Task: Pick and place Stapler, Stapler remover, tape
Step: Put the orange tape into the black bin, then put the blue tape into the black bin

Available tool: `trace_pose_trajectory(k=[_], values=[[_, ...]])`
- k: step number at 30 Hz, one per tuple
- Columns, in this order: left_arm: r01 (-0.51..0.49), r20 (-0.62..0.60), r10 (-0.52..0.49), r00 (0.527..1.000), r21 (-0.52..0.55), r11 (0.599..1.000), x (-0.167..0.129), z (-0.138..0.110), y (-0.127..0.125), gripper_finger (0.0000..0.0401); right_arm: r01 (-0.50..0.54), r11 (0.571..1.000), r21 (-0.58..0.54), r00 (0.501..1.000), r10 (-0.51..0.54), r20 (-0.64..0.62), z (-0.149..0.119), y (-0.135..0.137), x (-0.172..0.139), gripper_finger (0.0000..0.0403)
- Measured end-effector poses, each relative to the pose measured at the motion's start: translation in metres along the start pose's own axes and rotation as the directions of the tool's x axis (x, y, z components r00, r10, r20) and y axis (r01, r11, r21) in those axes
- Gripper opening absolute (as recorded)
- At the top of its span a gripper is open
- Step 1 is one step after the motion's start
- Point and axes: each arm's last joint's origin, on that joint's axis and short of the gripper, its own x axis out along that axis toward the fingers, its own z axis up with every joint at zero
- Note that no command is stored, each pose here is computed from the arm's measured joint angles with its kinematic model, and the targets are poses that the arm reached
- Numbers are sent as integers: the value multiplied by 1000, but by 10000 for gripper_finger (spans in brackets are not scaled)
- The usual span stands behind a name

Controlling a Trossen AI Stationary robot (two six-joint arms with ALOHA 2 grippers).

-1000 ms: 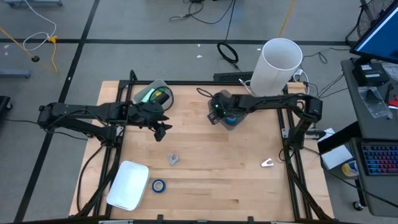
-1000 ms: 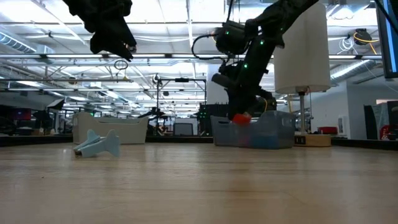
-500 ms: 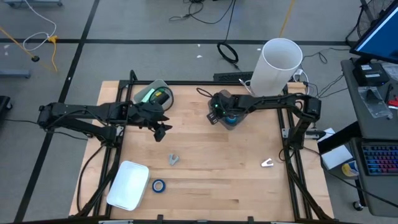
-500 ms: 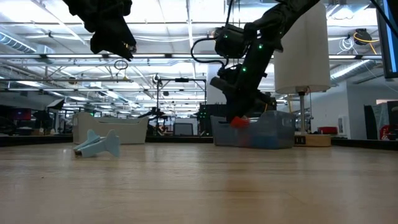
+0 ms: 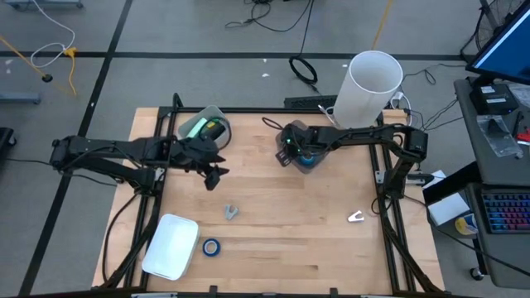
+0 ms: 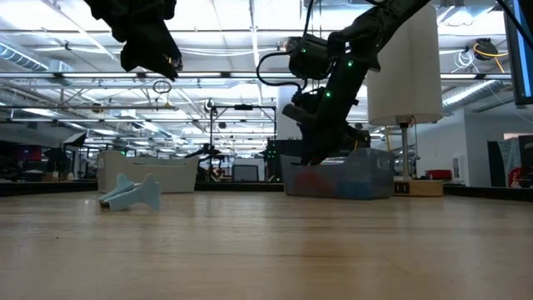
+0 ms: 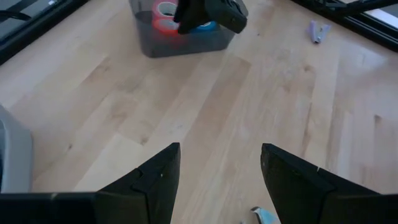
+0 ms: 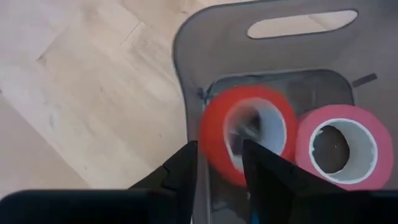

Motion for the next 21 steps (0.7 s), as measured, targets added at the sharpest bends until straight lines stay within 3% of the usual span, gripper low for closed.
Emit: trace_pose_trajectory(k=[11, 21], values=[[60, -21, -61, 998, -22, 998, -3, -8, -16, 223, -73, 997, -22, 996, 74, 59, 7, 5, -15, 131], [185, -127, -190, 974, -49, 982, -4, -34, -58, 223, -214, 955, -206, 938, 260, 230, -2, 24, -103, 117]])
